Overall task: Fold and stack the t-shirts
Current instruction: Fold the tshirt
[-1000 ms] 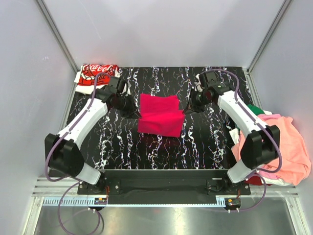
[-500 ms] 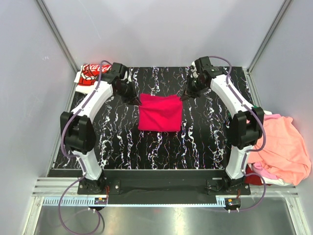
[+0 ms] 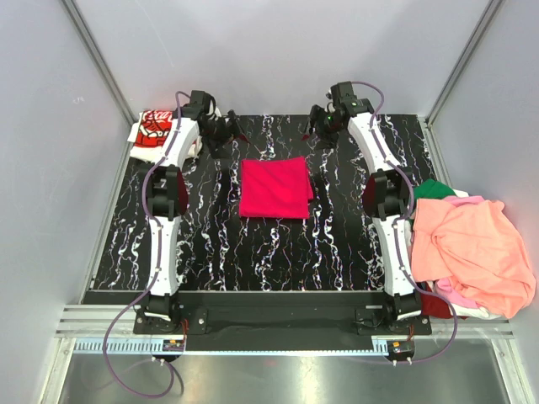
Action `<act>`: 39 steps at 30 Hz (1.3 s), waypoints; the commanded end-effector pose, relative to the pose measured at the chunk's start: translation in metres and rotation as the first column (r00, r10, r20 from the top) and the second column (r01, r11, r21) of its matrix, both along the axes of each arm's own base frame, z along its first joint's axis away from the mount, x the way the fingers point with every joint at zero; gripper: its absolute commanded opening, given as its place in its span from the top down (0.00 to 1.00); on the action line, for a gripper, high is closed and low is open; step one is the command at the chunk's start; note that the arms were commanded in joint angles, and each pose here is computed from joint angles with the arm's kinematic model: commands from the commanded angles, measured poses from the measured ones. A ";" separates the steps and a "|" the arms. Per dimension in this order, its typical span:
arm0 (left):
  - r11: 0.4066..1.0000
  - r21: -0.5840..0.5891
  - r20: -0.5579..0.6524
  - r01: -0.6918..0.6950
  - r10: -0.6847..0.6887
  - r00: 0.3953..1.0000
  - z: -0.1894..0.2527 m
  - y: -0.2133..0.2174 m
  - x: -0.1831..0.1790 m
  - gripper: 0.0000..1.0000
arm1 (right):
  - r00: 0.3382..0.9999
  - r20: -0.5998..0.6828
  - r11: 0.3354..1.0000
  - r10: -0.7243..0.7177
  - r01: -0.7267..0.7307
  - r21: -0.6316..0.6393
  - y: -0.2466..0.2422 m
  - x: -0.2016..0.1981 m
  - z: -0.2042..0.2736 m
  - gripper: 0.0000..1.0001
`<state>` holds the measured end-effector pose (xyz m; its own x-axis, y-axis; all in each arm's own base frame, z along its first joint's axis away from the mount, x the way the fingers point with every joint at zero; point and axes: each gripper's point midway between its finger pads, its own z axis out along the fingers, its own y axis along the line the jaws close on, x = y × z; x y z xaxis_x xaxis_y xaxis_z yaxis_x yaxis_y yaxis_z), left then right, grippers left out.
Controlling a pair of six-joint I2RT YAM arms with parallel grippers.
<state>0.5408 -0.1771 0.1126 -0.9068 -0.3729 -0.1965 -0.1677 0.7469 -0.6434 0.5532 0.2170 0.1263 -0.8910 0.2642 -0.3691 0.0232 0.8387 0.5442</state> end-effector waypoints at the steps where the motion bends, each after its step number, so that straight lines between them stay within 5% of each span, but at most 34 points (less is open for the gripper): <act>1: 0.996 -0.085 0.073 0.016 -0.009 0.997 0.046 -0.002 -0.002 0.01 | 0.998 0.058 0.998 0.001 -0.004 0.058 0.002 -0.004 0.036 0.28; 2: 0.996 -0.084 0.144 0.022 -0.009 0.990 0.068 -0.001 -0.001 0.01 | 0.998 0.068 0.999 0.005 -0.008 0.050 -0.001 -0.006 0.036 0.27; 13: 0.996 0.067 0.110 0.054 -0.061 0.992 0.035 0.016 -0.068 0.01 | 1.000 -0.027 0.999 -0.012 0.013 0.048 -0.017 -0.080 -0.001 0.34; 21: 0.995 0.053 0.098 0.087 -0.091 0.991 0.015 0.008 -0.070 0.07 | 0.992 -0.128 0.995 0.014 -0.001 0.103 -0.010 -0.111 -0.054 0.45; 28: 0.992 0.046 0.106 0.115 -0.119 0.987 0.002 -0.009 -0.049 0.22 | 0.984 -0.174 0.994 0.045 -0.027 0.104 -0.003 -0.117 -0.084 0.66; 32: 0.991 0.045 0.099 0.129 -0.133 0.986 -0.014 -0.017 -0.037 0.31 | 0.976 -0.204 0.994 0.076 -0.056 0.098 0.006 -0.130 -0.099 0.90; 39: 0.994 0.011 0.069 0.112 -0.113 0.991 -0.039 -0.025 -0.024 0.35 | 0.970 -0.224 0.986 0.098 -0.063 0.156 0.018 -0.159 -0.093 1.00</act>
